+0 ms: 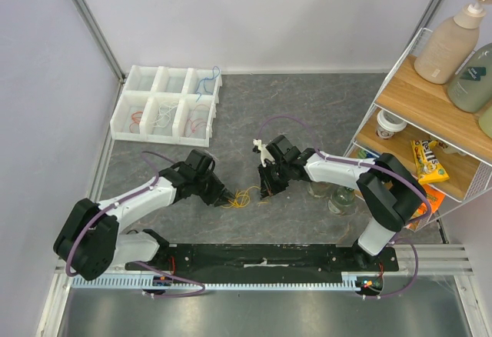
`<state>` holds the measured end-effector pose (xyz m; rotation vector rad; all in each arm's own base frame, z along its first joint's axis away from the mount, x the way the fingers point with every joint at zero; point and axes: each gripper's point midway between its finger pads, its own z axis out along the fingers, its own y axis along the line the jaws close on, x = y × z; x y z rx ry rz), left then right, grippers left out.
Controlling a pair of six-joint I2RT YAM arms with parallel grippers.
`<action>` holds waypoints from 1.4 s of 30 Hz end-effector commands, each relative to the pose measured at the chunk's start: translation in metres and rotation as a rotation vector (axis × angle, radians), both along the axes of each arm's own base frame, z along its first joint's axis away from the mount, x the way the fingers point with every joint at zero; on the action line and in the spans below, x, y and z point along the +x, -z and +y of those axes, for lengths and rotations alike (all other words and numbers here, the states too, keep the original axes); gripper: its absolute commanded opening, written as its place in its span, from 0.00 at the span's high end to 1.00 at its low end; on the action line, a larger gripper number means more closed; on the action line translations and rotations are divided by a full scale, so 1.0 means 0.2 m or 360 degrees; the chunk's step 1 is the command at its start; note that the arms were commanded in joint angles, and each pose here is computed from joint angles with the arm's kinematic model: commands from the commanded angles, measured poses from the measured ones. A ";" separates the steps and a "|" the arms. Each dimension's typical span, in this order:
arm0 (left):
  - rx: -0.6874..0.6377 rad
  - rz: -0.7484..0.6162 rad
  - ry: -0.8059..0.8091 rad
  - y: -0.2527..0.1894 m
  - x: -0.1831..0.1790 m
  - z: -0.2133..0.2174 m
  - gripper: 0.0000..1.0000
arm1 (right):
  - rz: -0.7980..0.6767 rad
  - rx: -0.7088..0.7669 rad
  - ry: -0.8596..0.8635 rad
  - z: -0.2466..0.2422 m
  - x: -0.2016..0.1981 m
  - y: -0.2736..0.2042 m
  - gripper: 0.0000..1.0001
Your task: Untangle the cables
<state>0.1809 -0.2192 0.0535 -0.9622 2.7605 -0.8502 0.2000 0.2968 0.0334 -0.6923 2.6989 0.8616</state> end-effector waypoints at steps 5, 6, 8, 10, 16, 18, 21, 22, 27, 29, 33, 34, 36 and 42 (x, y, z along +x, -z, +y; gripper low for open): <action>-0.0096 -0.0034 -0.0025 -0.03 0.03 -0.05 0.89 | -0.0062 0.0070 -0.0014 0.04 0.02 -0.07 1.00; -0.0103 -0.0064 -0.0020 -0.05 0.04 -0.05 0.93 | -0.0066 0.0072 -0.0011 0.04 0.03 -0.07 1.00; -0.0093 -0.0185 0.0007 -0.10 0.07 -0.04 0.98 | -0.0074 0.0063 -0.0004 0.03 0.03 -0.07 1.00; -0.0025 -0.0321 0.0030 -0.17 0.11 0.00 0.98 | -0.0106 0.0052 0.0012 0.02 0.04 -0.09 1.00; 0.0249 -0.1116 -0.0077 -0.84 0.30 0.25 0.98 | -0.0314 -0.0161 0.0155 -0.11 0.16 -0.15 1.00; 0.0386 -0.1331 -0.0178 -1.08 0.31 0.40 0.98 | -0.0409 -0.0285 0.0223 -0.18 0.22 -0.16 1.00; 0.0617 -0.1622 -0.0324 -1.43 0.29 0.63 0.99 | -0.0488 -0.0408 0.0289 -0.27 0.27 -0.18 1.00; 0.0709 -0.1717 -0.0349 -1.54 0.27 0.70 0.98 | -0.0511 -0.0437 0.0305 -0.29 0.29 -0.19 1.00; 0.1045 -0.2049 -0.0501 -2.01 0.13 1.00 0.98 | -0.0526 -0.0508 0.0350 -0.37 0.32 -0.20 1.00; 0.1155 -0.2156 -0.0574 -2.17 0.06 1.11 0.98 | -0.0526 -0.0516 0.0358 -0.39 0.32 -0.20 1.00; 0.1308 -0.2371 -0.0763 -2.49 -0.10 1.31 0.98 | -0.0513 -0.0563 0.0371 -0.44 0.31 -0.17 1.00; 0.1344 -0.2421 -0.0819 -2.57 -0.15 1.36 0.98 | -0.0510 -0.0573 0.0379 -0.45 0.31 -0.17 1.00; 0.1424 -0.2519 -0.0907 -2.72 -0.24 1.45 0.98 | -0.0503 -0.0596 0.0383 -0.47 0.30 -0.15 1.00; 0.1518 -0.2849 -0.1176 -3.16 -0.58 1.68 0.98 | -0.0516 -0.0615 0.0385 -0.49 0.30 -0.16 1.00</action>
